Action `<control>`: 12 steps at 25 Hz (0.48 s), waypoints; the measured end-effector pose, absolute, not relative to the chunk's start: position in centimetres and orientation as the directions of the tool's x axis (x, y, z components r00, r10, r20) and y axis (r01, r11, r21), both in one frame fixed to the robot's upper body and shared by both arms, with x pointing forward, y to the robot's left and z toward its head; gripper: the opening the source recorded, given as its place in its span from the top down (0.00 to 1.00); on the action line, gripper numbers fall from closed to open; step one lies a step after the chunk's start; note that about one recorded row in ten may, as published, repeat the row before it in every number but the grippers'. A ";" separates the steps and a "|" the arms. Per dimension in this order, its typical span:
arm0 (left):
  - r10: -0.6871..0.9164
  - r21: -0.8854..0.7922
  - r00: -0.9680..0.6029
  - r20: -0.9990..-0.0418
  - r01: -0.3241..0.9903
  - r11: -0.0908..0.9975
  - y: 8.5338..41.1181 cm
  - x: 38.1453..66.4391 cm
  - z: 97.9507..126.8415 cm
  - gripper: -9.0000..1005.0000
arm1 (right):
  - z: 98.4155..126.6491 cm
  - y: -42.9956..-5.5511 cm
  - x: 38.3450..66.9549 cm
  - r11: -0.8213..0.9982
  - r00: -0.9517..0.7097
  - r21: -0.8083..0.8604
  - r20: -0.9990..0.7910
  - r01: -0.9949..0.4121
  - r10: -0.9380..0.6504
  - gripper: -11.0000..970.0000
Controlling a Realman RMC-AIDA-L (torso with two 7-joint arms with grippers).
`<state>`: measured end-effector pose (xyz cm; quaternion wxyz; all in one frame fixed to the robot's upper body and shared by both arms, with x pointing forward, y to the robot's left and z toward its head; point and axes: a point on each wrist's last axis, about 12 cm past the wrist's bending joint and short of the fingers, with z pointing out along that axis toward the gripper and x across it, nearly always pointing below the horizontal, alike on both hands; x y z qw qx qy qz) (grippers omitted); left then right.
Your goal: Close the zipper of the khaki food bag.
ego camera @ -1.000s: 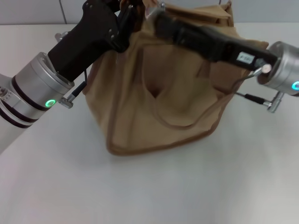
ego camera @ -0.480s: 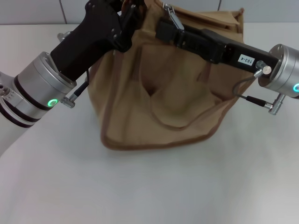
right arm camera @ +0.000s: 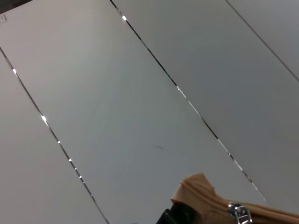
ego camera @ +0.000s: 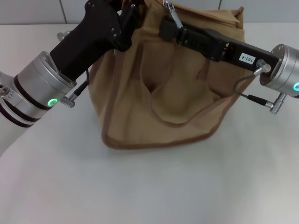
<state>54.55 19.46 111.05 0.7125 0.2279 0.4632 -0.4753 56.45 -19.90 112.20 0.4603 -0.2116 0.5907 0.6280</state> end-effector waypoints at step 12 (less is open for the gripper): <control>-0.471 -0.117 0.121 -0.874 0.887 0.446 19.6 54.4 111.0 0.91 | 112.2 -20.2 56.5 0.134 -0.478 0.551 -0.801 -0.823 0.359 0.45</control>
